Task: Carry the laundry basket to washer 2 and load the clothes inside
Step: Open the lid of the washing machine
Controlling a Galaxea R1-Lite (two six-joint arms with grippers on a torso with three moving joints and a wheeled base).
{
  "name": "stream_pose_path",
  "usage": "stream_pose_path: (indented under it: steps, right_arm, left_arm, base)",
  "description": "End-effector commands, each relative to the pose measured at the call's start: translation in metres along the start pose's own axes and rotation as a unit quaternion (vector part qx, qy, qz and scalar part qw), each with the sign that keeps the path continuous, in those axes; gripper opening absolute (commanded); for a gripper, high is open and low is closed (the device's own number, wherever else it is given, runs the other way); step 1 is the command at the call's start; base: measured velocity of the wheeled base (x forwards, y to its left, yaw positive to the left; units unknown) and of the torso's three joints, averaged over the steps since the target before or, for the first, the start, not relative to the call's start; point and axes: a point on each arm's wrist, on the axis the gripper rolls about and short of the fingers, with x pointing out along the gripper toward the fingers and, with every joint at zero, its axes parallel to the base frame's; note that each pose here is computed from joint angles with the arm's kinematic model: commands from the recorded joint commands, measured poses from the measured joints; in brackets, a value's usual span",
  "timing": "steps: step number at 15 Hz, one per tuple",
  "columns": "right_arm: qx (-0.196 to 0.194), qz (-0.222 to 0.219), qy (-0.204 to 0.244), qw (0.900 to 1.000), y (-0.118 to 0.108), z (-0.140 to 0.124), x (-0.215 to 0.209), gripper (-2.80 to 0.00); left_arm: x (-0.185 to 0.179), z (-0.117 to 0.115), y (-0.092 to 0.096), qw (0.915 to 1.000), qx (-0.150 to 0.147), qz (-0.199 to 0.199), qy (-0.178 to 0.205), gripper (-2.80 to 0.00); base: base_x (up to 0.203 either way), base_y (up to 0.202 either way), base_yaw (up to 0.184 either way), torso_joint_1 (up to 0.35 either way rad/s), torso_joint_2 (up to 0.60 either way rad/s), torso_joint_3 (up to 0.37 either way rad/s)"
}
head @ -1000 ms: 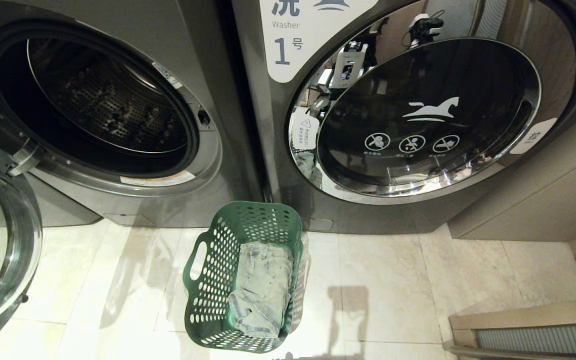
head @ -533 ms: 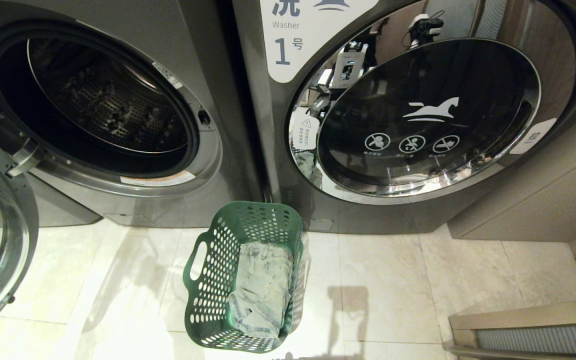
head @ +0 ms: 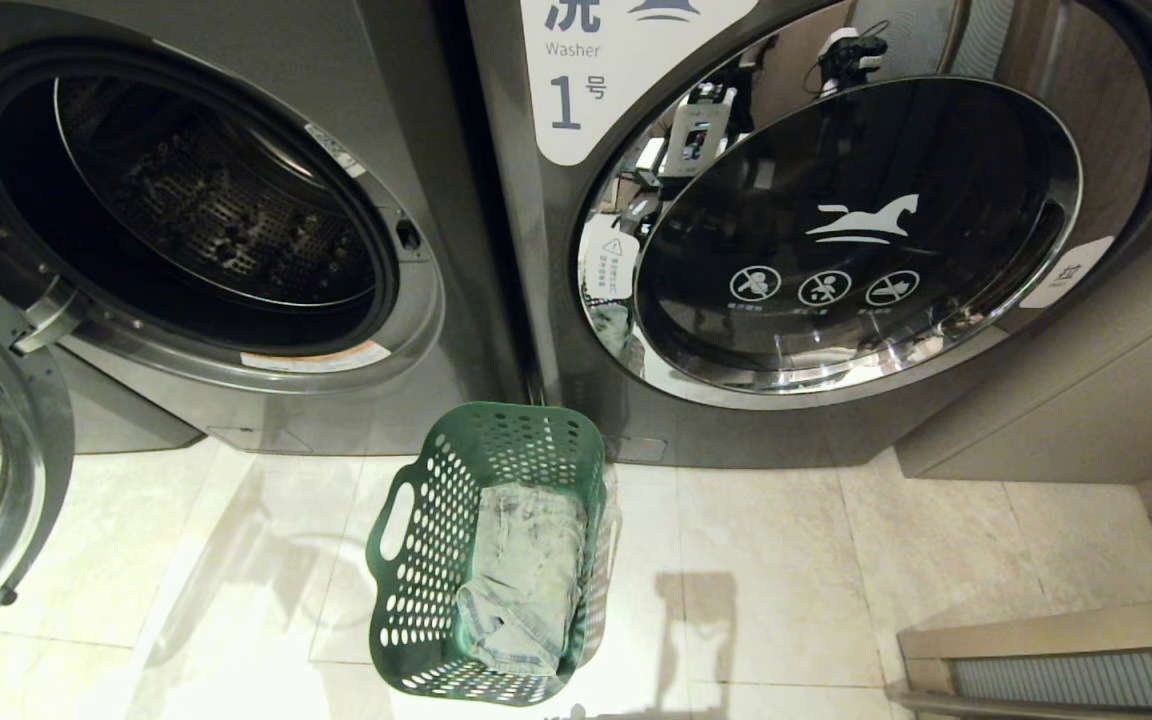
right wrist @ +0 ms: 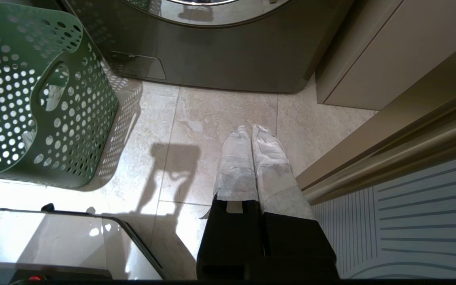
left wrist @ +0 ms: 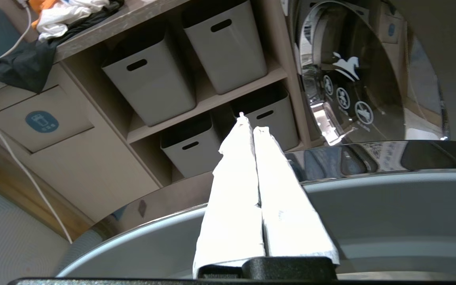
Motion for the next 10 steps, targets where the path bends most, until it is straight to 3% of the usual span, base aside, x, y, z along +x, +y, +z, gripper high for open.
stream_pose_path:
  steps: [1,7,10]
  right_arm:
    - [0.000,0.001,0.001,1.000,0.000,0.000,0.000,-2.80]
    - [0.000,0.001,0.001,1.000,0.000,0.000,0.000,-2.80]
    - [0.000,0.001,0.001,1.000,0.000,0.000,0.000,-2.80]
  left_arm:
    - [0.003,-0.005,0.002,1.0000,0.002,0.004,0.006,-2.80]
    - [0.009,-0.009,0.005,0.9999,0.003,0.008,0.006,-2.80]
    - [-0.001,0.013,0.004,0.9997,-0.007,-0.009,-0.020,-2.80]
  base:
    - [0.000,0.000,0.000,0.000,0.00,0.000]
    - [0.000,0.000,0.000,0.000,0.00,0.000]
    - [0.000,0.000,0.000,0.000,0.00,0.000]
